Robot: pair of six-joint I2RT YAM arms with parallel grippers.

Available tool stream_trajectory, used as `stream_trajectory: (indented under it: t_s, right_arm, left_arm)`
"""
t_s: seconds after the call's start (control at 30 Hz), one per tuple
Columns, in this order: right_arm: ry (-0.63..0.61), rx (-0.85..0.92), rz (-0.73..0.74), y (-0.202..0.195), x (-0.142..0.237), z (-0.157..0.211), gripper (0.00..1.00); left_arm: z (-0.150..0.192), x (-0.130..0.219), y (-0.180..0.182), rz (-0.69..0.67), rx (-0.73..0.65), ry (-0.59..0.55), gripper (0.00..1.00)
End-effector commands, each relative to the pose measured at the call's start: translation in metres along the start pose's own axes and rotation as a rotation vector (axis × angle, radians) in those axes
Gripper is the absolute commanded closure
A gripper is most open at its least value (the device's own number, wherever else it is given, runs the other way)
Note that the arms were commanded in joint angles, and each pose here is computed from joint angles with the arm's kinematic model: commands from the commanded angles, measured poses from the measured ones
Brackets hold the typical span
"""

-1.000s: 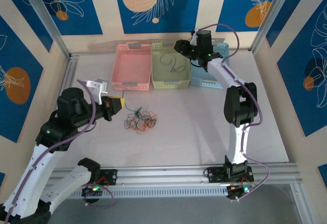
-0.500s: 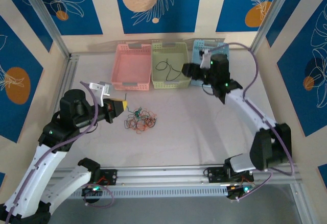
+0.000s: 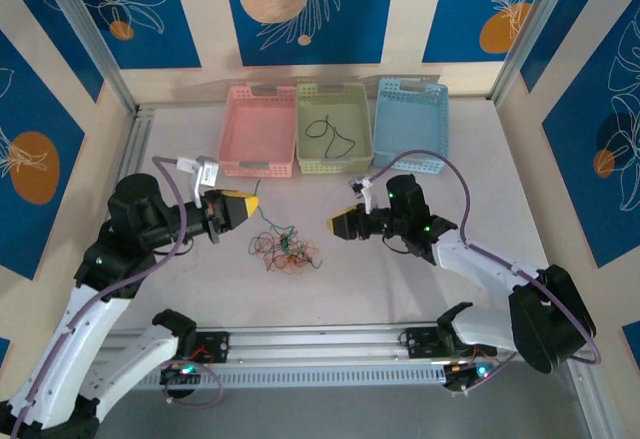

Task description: Untangle the cables

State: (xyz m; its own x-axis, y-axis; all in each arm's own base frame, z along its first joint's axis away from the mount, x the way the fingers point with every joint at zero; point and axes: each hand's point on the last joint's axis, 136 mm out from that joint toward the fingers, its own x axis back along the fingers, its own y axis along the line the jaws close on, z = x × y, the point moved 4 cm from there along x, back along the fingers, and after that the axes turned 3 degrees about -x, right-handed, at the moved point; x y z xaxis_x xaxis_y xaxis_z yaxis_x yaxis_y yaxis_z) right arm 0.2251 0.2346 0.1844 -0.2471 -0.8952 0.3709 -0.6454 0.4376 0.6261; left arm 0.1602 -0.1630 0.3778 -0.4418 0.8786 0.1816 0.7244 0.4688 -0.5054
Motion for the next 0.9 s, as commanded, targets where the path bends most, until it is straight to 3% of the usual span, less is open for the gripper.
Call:
stream_trajectory:
  t_s: [0.0, 0.53, 0.87]
  right_arm:
    - [-0.008, 0.21, -0.185, 0.036, -0.006, 0.0, 0.51]
    - [-0.007, 0.559, -0.245, 0.064, -0.034, 0.01, 0.49]
    - [-0.117, 0.726, -0.185, 0.071, -0.03, -0.005, 0.59]
  left_arm:
    - [-0.02, 0.006, -0.019, 0.067, -0.06, -0.042, 1.0]
    - [-0.044, 0.011, -0.05, 0.226, -0.113, -0.074, 1.0]
    - [-0.049, 0.013, -0.058, 0.266, -0.118, -0.078, 1.0]
